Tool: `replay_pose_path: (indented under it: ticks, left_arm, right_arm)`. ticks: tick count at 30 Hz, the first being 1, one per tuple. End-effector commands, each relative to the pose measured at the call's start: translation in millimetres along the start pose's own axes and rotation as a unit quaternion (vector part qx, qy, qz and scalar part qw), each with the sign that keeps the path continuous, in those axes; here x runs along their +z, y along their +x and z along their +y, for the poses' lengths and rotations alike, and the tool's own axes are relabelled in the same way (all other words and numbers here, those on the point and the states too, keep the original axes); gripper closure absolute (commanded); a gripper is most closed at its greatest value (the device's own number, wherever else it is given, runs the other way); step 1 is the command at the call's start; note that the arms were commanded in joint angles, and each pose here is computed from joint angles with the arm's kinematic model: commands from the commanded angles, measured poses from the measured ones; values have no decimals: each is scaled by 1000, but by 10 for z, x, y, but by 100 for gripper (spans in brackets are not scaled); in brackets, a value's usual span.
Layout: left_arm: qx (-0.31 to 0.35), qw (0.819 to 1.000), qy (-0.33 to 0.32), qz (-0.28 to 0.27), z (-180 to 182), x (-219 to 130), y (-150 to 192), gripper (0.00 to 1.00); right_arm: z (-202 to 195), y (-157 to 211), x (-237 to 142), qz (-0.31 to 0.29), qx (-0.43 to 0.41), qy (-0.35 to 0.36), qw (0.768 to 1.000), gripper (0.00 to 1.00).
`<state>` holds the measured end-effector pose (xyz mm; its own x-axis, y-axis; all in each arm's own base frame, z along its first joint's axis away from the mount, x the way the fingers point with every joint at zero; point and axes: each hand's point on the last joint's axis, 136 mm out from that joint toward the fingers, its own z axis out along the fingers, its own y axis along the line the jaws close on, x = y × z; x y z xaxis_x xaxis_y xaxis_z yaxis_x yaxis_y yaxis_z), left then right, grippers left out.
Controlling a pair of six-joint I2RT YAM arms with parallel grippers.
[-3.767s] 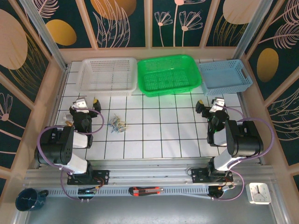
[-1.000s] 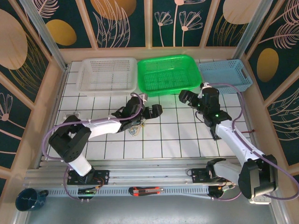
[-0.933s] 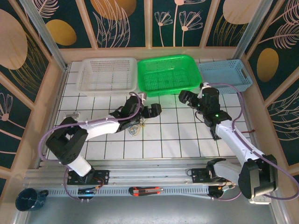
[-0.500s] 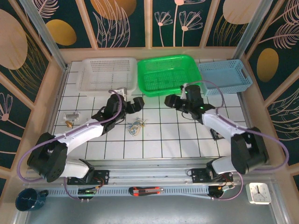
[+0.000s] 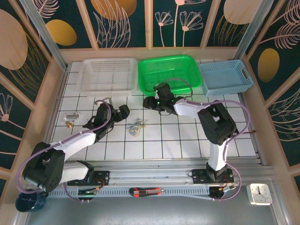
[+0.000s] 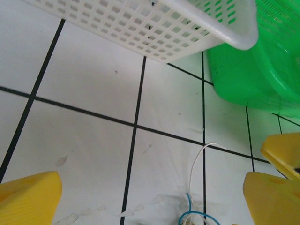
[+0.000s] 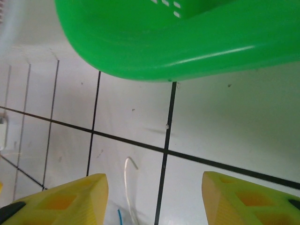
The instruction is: Untangle the cables
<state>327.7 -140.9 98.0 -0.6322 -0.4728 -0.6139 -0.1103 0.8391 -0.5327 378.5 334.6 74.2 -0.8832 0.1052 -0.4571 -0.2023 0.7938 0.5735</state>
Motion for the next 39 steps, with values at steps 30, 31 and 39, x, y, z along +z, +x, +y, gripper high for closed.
replay_pose_path:
  ticks: [30, 31, 39]
  left_arm:
    - [-27, 999, 24, -15, 17, -70, 20, 1]
    - [-27, 999, 24, -15, 12, -70, 16, 1]
    - [-27, 999, 27, -15, -1, -78, 11, 1]
  right_arm:
    - [170, 217, 543, 15, -2, 16, 1000, 63]
    - [169, 230, 546, 15, -3, 16, 1000, 63]
    - [176, 291, 492, 10, -10, 26, 1000, 57]
